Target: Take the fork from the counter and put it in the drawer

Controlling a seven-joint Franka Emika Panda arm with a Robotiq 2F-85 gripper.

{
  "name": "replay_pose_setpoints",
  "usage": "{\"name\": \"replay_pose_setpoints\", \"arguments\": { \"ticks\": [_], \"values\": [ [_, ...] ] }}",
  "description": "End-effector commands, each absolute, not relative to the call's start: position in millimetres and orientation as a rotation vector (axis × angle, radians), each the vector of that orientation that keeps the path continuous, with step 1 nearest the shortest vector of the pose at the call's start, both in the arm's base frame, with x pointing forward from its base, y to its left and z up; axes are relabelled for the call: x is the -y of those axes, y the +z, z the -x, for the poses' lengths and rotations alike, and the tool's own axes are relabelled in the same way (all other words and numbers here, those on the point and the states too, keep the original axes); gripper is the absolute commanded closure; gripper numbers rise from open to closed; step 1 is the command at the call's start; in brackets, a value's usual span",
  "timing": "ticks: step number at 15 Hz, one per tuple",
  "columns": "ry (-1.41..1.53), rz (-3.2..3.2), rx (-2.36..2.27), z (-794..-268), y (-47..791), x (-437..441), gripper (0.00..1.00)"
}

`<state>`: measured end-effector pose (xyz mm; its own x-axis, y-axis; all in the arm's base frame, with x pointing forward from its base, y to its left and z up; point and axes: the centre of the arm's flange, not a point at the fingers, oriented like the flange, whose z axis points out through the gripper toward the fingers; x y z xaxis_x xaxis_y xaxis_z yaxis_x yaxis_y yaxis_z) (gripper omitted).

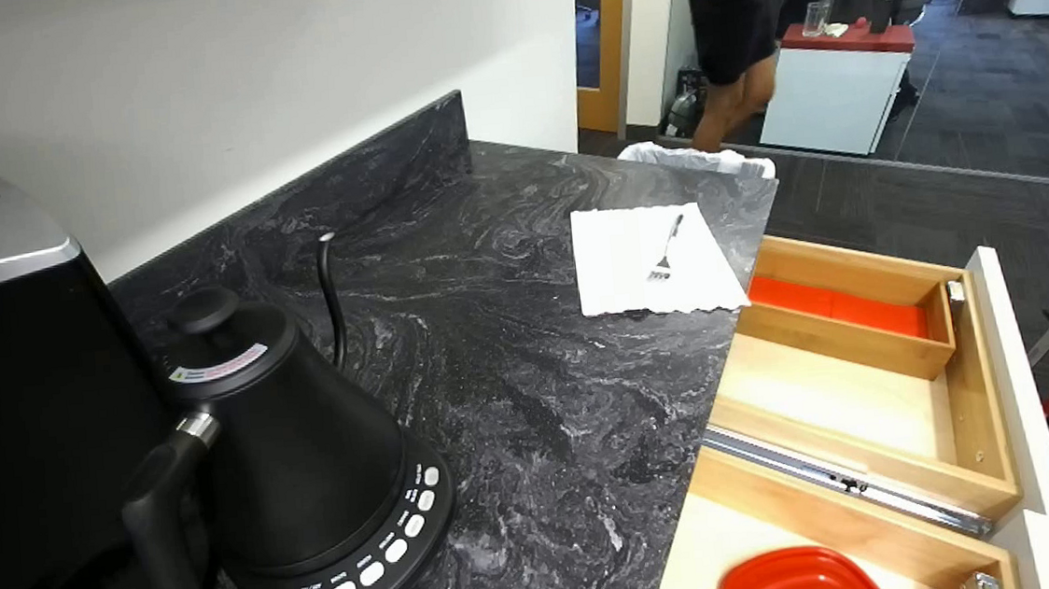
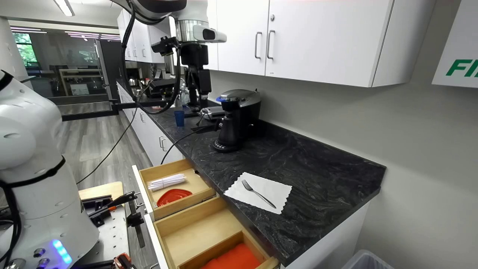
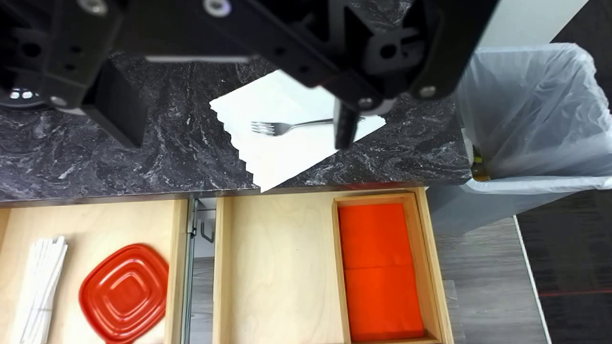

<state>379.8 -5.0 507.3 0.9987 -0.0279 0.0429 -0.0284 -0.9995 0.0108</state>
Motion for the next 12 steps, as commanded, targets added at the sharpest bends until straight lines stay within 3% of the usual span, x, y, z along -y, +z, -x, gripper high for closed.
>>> {"name": "replay_pose_setpoints", "arguments": {
  "ticks": [1,12],
  "values": [
    [0.067,-3.129,0.044,-380,507,5,0.00],
    [0.154,-3.110,-0.034,-433,445,12,0.00]
  ]
}}
